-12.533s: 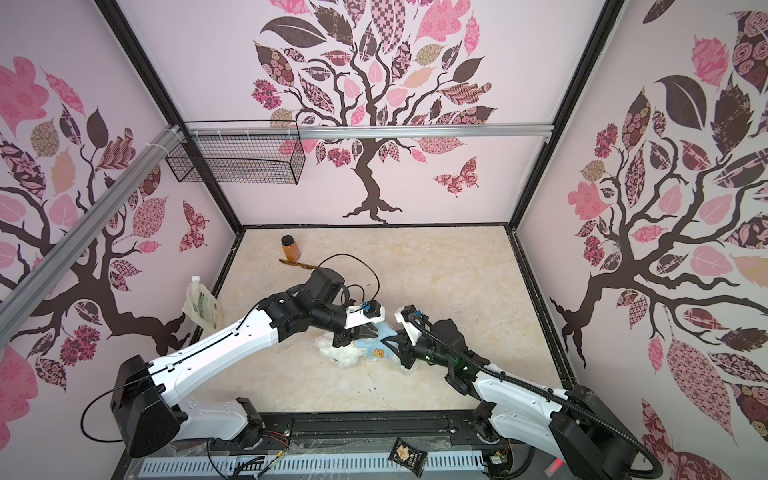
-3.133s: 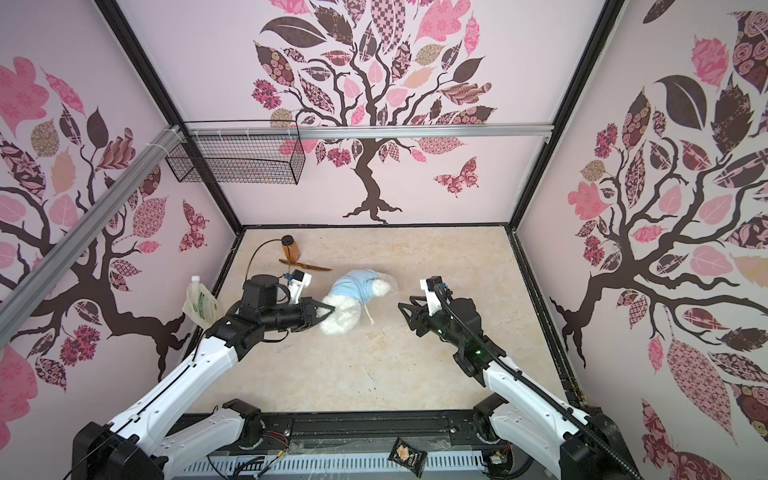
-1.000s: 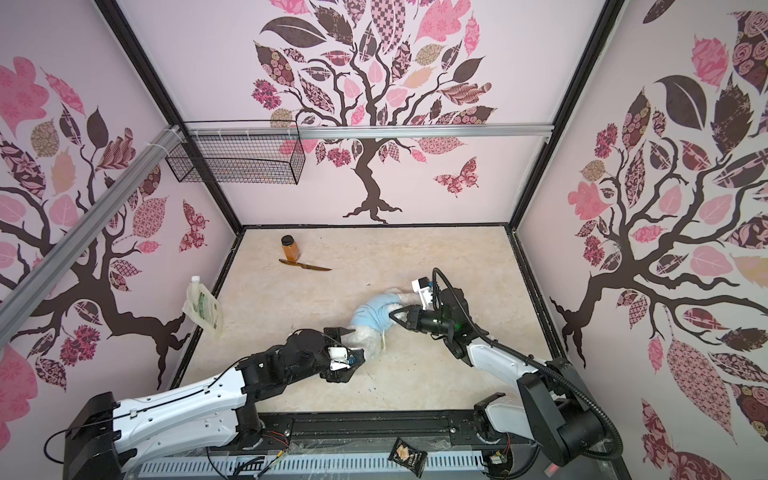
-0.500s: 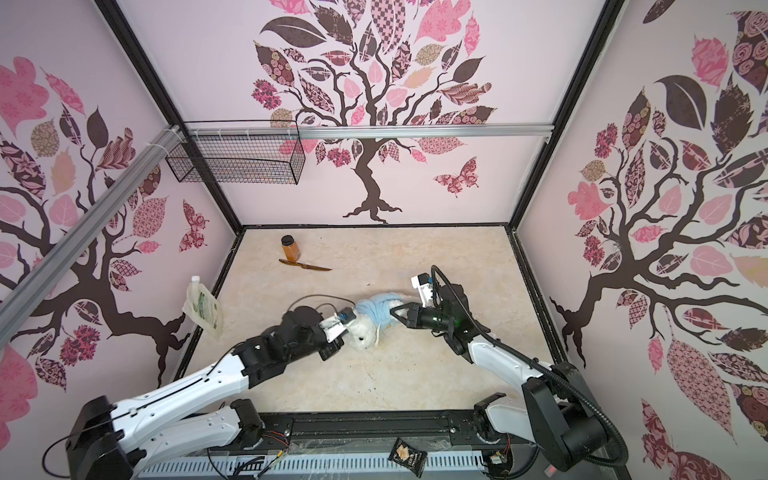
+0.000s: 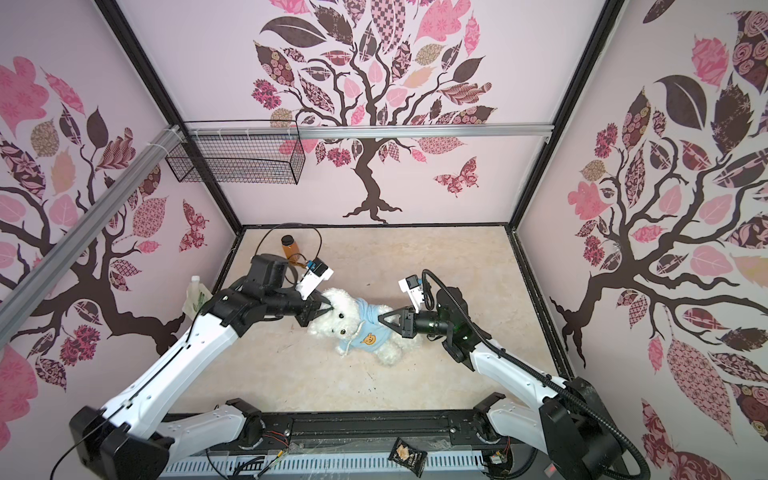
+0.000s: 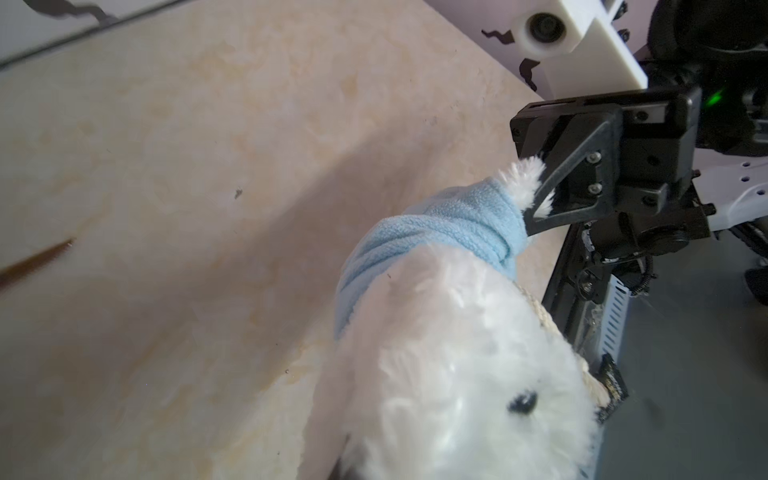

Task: Dress the teddy bear

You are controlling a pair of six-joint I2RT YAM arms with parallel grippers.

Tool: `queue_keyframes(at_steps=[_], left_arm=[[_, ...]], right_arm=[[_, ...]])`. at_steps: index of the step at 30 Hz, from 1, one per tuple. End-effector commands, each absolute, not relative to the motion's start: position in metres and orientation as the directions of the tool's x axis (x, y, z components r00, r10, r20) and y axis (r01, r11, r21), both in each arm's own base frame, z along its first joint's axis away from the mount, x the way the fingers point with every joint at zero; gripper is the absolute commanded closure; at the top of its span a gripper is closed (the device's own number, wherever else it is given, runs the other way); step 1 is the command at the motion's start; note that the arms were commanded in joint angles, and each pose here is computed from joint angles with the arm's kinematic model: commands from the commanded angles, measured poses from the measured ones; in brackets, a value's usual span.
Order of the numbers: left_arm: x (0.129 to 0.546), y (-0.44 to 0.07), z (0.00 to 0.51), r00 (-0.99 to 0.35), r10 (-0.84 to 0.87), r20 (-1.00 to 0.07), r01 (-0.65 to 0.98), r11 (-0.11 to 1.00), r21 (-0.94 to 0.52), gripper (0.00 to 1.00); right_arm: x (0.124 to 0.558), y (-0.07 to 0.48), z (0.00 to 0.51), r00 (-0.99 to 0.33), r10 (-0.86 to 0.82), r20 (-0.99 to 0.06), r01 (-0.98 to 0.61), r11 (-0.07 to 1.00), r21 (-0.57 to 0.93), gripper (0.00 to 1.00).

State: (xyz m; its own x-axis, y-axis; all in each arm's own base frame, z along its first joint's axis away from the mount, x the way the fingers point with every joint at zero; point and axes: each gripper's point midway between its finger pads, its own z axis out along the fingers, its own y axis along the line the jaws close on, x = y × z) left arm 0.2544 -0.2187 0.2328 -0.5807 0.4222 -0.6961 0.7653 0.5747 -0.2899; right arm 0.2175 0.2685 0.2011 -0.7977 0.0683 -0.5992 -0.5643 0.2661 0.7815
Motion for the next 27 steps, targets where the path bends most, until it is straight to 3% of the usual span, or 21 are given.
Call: queue_keyframes(at_steps=[1,4,6,11,15,18,21,24,27], left_arm=[[0.279,-0.222,0.228,-0.694,0.374,-0.615,0.675,0.634,-0.377,1.00],[0.296,-0.224,0.199,-0.756,0.378,-0.534,0.621,0.672,-0.404,0.95],[0.314,-0.223,0.185,-0.780,0.348,-0.520,0.578,0.719,-0.385,0.87],[0.371,-0.210,0.167,-0.781,0.265,-0.566,0.472,0.843,-0.257,0.60],[0.394,-0.188,0.177,-0.766,0.235,-0.599,0.382,0.915,-0.130,0.44],[0.392,-0.172,0.193,-0.723,0.204,-0.660,0.336,0.939,-0.077,0.38],[0.375,-0.171,0.203,-0.690,0.100,-0.717,0.306,0.938,-0.164,0.36],[0.347,-0.194,0.204,-0.702,-0.034,-0.712,0.329,0.870,-0.366,0.35],[0.318,-0.224,0.194,-0.729,-0.103,-0.676,0.336,0.807,-0.486,0.35]], right_arm=[[0.201,0.272,0.175,-0.883,0.023,-0.469,-0.449,0.253,0.857,0.97],[0.214,0.268,0.149,-0.908,0.082,-0.412,-0.365,0.330,0.871,0.94],[0.231,0.261,0.135,-0.903,0.137,-0.407,-0.328,0.390,0.860,0.90],[0.292,0.223,0.112,-0.844,0.289,-0.451,-0.251,0.530,0.810,0.76],[0.310,0.211,0.101,-0.833,0.238,-0.499,-0.261,0.626,0.735,0.63],[0.305,0.204,0.103,-0.824,0.187,-0.535,-0.292,0.670,0.683,0.56],[0.293,0.197,0.112,-0.795,0.176,-0.581,-0.330,0.677,0.657,0.48],[0.279,0.193,0.115,-0.789,0.170,-0.590,-0.343,0.676,0.652,0.31],[0.265,0.186,0.110,-0.795,0.151,-0.587,-0.336,0.697,0.633,0.28]])
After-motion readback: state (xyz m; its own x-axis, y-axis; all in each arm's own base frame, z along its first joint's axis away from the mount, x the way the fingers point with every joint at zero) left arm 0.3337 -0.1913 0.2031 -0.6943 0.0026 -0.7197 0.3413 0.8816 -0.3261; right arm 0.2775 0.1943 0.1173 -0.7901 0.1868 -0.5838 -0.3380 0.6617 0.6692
